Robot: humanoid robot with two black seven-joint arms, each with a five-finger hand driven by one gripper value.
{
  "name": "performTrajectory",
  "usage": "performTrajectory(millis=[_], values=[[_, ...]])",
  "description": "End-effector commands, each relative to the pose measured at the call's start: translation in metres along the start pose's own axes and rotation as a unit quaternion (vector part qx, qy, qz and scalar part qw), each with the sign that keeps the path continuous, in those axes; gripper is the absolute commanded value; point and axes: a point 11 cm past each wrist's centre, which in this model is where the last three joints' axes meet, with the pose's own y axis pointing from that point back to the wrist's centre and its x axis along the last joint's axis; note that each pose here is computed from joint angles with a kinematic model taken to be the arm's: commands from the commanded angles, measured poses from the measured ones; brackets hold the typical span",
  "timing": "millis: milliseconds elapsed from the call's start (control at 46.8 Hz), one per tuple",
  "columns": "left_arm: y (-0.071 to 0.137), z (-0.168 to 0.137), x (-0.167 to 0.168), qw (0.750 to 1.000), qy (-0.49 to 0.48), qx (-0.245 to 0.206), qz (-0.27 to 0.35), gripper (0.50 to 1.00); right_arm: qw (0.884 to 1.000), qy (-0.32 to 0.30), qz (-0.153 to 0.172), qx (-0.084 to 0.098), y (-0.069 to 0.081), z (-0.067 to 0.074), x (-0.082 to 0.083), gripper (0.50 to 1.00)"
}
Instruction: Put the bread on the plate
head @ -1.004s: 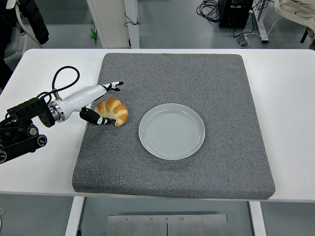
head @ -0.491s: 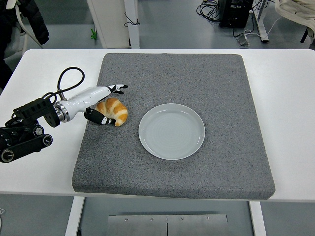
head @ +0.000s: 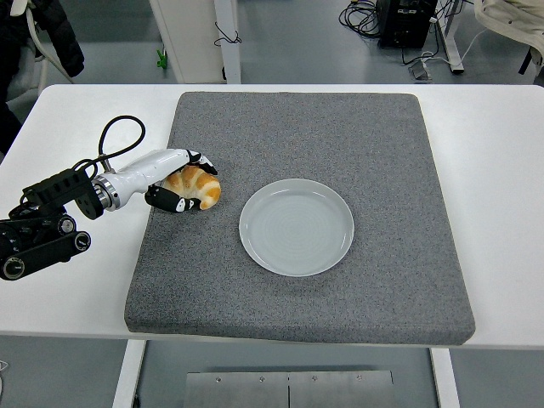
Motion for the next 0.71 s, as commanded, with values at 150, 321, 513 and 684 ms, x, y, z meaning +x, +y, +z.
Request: performTrajectory(millis=[150, 321, 513, 684], values=[[-0.003, 0.004, 0.016, 1.0, 0.0, -0.004, 0.018, 0.542, 1.0, 0.0, -0.001, 0.0, 0.0, 0.0, 0.0, 1.0], [-0.006, 0.011, 0.047, 0.999, 0.001, -0.012, 0.052, 0.542, 1.0, 0.0, 0.0, 0.0, 0.0, 0.0, 0.0, 1.0], [-0.005, 0.02, 0.096, 0.994, -0.003, -0.025, 0.103, 0.543, 1.0, 0.001, 0.0, 0.0, 0.0, 0.0, 0.0, 1.0], [-0.007, 0.033, 0.122, 0.992, 0.004, -0.041, 0.116, 0.543, 1.0, 0.0, 0.0, 0.0, 0.0, 0.0, 0.0, 1.0]])
